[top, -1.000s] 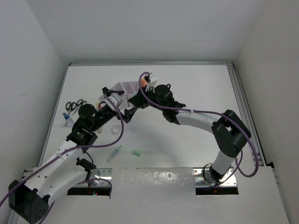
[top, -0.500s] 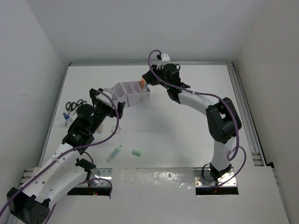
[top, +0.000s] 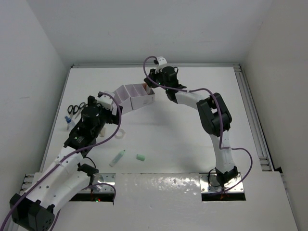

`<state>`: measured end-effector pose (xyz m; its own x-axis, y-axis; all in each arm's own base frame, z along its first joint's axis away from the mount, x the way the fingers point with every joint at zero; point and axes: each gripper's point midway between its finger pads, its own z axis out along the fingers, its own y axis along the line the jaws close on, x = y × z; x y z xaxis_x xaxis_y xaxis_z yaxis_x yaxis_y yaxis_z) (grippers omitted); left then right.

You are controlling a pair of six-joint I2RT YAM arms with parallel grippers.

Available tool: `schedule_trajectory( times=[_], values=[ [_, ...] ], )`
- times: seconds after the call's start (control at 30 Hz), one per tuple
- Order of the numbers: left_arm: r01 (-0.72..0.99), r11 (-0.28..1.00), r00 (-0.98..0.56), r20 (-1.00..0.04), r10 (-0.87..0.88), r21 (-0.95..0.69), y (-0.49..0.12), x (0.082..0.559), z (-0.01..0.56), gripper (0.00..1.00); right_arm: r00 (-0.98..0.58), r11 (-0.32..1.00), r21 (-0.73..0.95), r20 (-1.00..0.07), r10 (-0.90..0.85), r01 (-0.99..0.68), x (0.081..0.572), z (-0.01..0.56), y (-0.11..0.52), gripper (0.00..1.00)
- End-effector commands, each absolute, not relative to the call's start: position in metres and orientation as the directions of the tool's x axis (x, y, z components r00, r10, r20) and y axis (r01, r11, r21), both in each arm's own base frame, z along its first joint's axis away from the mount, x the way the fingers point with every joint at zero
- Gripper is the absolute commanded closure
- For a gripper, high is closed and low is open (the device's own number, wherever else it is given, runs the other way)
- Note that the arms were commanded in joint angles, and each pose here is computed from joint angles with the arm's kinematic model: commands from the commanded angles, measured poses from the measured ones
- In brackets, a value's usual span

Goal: Sort the stationery into containers
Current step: Place the pen at the center of the board.

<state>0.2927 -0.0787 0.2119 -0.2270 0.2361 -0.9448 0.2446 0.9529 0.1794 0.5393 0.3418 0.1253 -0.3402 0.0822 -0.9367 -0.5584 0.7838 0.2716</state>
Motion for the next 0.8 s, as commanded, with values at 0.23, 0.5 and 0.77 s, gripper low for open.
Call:
schedule_trajectory(
  times=[0.23,0.5,0.77],
  values=[
    [0.260,0.943,-0.206,-0.943,0.263,0.206,-0.075,0.293,0.212,0.02,-0.269,0.749,0.202,-0.962,0.032,-0.632,0.527,0.128,0.350,0.79],
    [0.580,0.743,-0.190,-0.832,0.521,0.333,-0.103,0.266,0.174,0.16,-0.241,0.765,0.242,-0.963,0.117,-0.596,0.518,0.164,0.334,0.45],
    [0.883,0.385,-0.124,-0.657,0.744,0.269,-0.124,0.209,0.131,0.18,-0.221,0.751,0.301,-0.953,0.208,-0.588,0.468,0.217,0.312,0.32]
  ],
)
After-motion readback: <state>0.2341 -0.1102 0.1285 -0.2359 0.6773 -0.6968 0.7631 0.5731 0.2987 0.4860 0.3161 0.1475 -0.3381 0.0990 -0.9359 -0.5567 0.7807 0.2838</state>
